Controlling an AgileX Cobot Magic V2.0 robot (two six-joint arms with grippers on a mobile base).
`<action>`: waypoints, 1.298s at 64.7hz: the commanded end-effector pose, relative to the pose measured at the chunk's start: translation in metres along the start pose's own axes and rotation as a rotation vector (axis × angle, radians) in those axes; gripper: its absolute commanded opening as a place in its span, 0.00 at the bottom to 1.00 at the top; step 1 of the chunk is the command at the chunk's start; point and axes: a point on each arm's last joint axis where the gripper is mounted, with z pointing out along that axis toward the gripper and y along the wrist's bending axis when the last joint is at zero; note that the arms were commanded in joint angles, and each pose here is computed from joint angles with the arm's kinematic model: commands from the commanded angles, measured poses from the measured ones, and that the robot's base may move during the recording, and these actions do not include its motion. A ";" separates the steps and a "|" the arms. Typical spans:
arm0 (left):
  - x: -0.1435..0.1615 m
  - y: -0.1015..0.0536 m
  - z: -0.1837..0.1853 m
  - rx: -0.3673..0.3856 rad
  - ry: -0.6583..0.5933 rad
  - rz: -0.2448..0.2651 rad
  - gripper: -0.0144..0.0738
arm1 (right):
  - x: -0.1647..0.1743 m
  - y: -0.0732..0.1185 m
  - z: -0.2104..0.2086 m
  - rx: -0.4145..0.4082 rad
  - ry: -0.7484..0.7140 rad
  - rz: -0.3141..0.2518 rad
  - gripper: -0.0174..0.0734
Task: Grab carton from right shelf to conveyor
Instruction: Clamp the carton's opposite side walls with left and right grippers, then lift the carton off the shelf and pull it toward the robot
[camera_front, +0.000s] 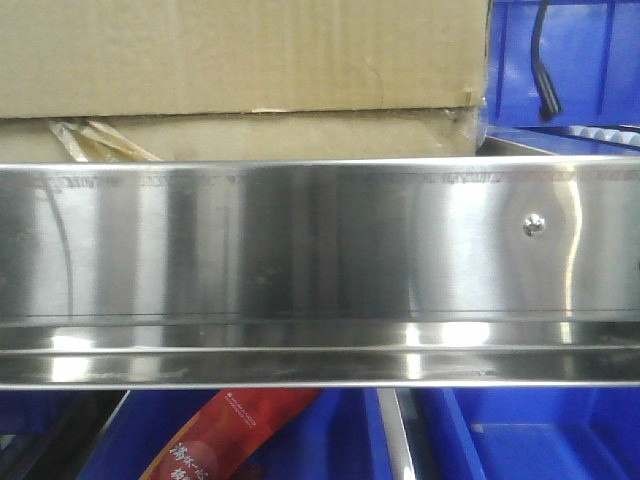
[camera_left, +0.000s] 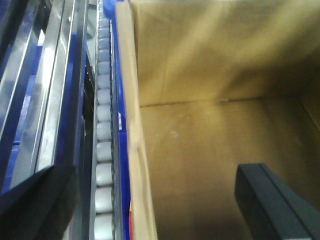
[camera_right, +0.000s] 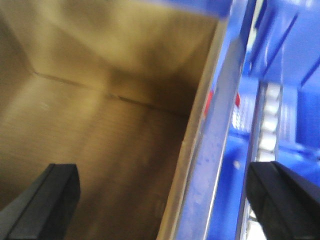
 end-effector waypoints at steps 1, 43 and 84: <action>-0.002 0.000 0.010 -0.001 0.016 -0.006 0.77 | -0.003 -0.006 0.007 0.032 -0.007 0.003 0.81; 0.009 -0.001 0.054 -0.019 0.186 -0.002 0.14 | 0.001 -0.012 0.044 0.054 0.065 0.009 0.13; -0.013 -0.010 -0.063 0.046 -0.060 -0.018 0.15 | 0.001 -0.004 -0.082 -0.005 -0.173 -0.002 0.12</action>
